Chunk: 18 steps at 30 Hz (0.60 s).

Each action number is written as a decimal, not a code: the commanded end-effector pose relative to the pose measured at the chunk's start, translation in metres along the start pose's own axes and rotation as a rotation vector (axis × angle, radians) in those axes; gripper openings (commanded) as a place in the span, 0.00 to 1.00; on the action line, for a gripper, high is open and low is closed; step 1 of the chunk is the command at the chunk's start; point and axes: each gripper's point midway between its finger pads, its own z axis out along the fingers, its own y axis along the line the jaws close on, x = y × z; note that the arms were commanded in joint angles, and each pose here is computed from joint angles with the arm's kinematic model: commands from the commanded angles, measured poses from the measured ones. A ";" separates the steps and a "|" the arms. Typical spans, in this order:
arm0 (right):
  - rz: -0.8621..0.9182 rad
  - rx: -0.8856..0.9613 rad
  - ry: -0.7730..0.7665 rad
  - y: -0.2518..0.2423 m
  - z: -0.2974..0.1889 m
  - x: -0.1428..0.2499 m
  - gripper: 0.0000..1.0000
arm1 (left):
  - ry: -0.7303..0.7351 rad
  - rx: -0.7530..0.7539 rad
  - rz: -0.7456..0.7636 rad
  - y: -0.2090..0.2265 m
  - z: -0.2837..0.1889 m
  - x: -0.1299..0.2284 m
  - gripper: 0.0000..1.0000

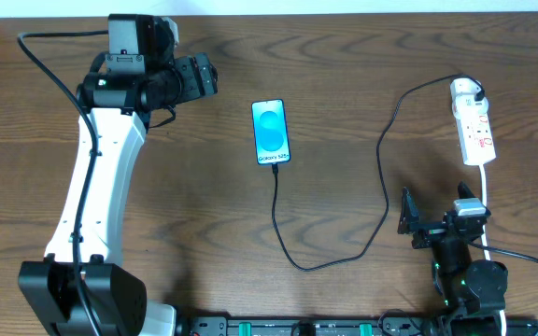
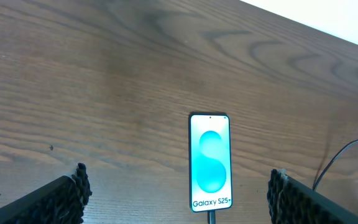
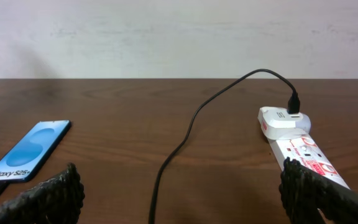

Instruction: Plug charger to phone and switch on socket

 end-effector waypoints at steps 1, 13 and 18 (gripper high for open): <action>0.002 -0.001 -0.003 0.001 0.000 0.000 0.99 | -0.006 -0.011 0.010 0.002 -0.001 -0.002 0.92; 0.002 -0.001 -0.003 0.001 0.000 0.000 0.99 | -0.066 -0.099 0.020 0.017 -0.021 0.007 0.92; 0.003 -0.001 -0.003 0.001 0.000 0.000 0.99 | -0.122 -0.082 0.036 0.018 -0.028 0.016 0.92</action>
